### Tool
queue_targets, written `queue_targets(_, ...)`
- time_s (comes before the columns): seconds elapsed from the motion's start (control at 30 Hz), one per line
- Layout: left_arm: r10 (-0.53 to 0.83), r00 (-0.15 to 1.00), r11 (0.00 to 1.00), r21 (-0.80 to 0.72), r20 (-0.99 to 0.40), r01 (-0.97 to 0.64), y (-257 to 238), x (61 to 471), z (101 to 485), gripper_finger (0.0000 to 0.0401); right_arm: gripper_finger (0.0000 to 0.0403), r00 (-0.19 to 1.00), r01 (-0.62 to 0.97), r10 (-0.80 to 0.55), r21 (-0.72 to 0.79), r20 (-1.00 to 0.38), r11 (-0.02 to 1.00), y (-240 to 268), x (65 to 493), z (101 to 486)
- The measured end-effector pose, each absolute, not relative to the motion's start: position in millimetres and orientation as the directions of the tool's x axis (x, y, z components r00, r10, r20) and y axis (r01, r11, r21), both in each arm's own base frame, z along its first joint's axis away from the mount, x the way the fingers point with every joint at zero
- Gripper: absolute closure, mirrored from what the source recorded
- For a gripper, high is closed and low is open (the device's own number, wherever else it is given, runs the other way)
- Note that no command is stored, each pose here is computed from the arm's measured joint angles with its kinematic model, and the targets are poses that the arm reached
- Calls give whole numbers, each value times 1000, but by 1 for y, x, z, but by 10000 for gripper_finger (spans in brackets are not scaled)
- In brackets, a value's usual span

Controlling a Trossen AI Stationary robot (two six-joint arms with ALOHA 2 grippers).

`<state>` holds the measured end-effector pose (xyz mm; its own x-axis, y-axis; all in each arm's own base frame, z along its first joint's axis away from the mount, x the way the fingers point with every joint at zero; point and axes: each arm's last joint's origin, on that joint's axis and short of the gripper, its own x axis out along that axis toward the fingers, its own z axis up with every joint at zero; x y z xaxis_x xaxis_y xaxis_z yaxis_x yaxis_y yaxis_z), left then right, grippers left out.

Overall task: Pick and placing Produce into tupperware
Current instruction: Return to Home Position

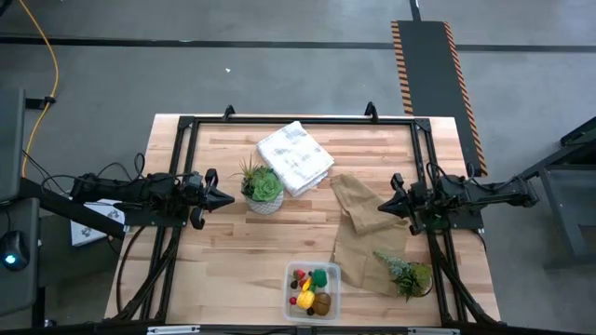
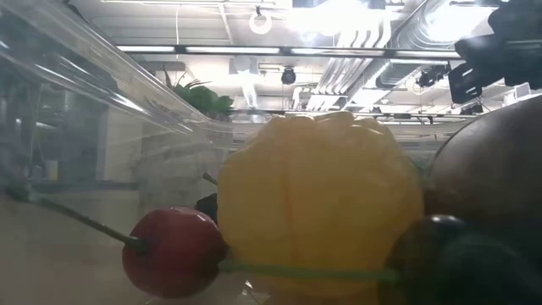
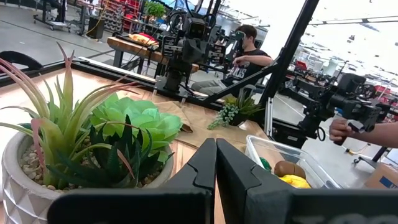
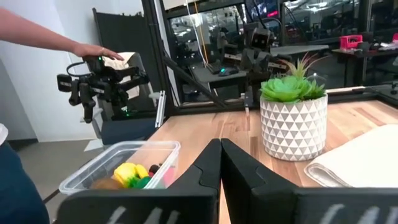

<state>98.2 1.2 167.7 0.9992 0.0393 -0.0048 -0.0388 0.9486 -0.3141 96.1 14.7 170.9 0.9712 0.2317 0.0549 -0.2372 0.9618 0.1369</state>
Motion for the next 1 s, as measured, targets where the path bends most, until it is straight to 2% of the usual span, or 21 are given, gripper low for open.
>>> queue_targets(0.77, -8, 1000, 949, -314, -3, 7, 0, 99, 166, 400, 403, 958, -235, 219, 69, 188, 970, 14, 95, 184)
queue_targets(1.0, -8, 1000, 949, -314, -2, 7, 0, 99, 166, 400, 403, 958, -234, 220, 56, 185, 971, 14, 95, 184)
